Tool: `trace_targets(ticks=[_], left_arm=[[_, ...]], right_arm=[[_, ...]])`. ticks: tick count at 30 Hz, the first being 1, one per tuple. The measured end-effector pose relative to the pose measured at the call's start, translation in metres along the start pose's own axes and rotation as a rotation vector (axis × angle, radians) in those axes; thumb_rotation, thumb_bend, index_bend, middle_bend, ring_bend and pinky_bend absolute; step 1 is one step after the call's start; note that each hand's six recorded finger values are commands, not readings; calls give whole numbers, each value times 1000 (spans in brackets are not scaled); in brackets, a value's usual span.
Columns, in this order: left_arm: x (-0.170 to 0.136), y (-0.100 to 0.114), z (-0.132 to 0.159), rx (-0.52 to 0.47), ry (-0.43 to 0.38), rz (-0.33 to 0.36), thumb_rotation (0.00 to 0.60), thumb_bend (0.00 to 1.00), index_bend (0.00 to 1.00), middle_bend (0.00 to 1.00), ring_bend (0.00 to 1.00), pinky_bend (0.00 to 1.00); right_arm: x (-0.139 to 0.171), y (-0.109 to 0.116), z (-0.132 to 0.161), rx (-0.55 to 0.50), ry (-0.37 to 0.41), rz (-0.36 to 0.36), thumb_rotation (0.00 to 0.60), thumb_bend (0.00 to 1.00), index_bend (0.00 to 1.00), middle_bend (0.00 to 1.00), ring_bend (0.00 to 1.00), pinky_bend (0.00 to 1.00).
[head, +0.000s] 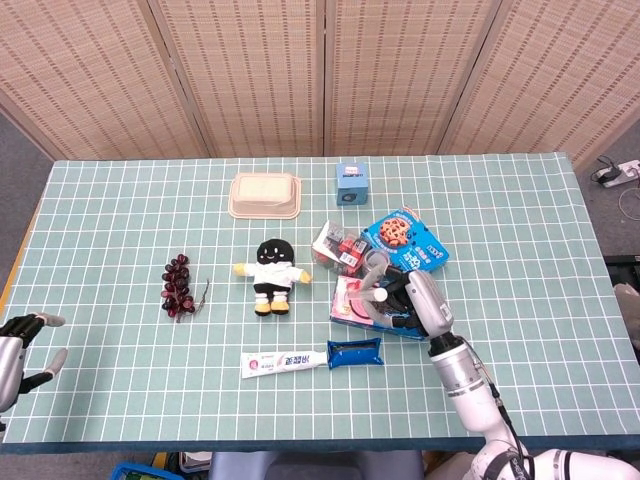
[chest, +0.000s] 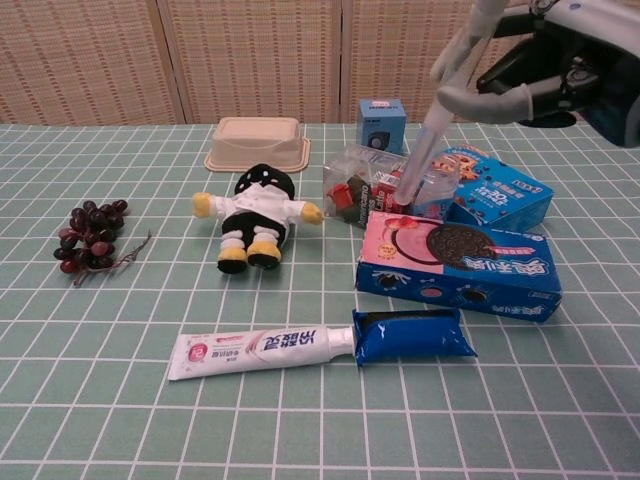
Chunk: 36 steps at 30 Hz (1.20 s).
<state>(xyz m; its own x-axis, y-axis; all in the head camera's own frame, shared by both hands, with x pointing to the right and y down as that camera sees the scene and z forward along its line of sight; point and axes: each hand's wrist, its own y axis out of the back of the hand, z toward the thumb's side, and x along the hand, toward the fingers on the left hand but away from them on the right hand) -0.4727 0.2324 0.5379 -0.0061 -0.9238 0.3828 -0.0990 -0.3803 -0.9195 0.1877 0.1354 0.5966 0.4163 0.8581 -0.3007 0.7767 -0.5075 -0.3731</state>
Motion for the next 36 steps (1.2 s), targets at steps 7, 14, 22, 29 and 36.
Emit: trace_targets(ticks=[7,14,22,29,36], left_arm=[[0,0,0,1,0,0,600,323,470,390,358,534],[0,0,0,3,0,0,600,323,470,390,358,534],[0,0,0,1,0,2,600,322,470,390,358,534],[0,1,0,1,0,3,600,322,470,390,358,534],[0,0,0,3,0,2,600,322,470,390,358,534]], right_arm=[[2,3,2,-223,0,44,600,540,773,1000,1000,1000],[3,5,-4,8,-2,17,600,541,773,1000,1000,1000],[4,3,-10,304,-36,-12,600,541,773,1000,1000,1000],[4,-2,-6,120,-37,24,600,547,773,1000,1000,1000],[5,-2,-1,-173,-26,91,600,547,773,1000,1000,1000]])
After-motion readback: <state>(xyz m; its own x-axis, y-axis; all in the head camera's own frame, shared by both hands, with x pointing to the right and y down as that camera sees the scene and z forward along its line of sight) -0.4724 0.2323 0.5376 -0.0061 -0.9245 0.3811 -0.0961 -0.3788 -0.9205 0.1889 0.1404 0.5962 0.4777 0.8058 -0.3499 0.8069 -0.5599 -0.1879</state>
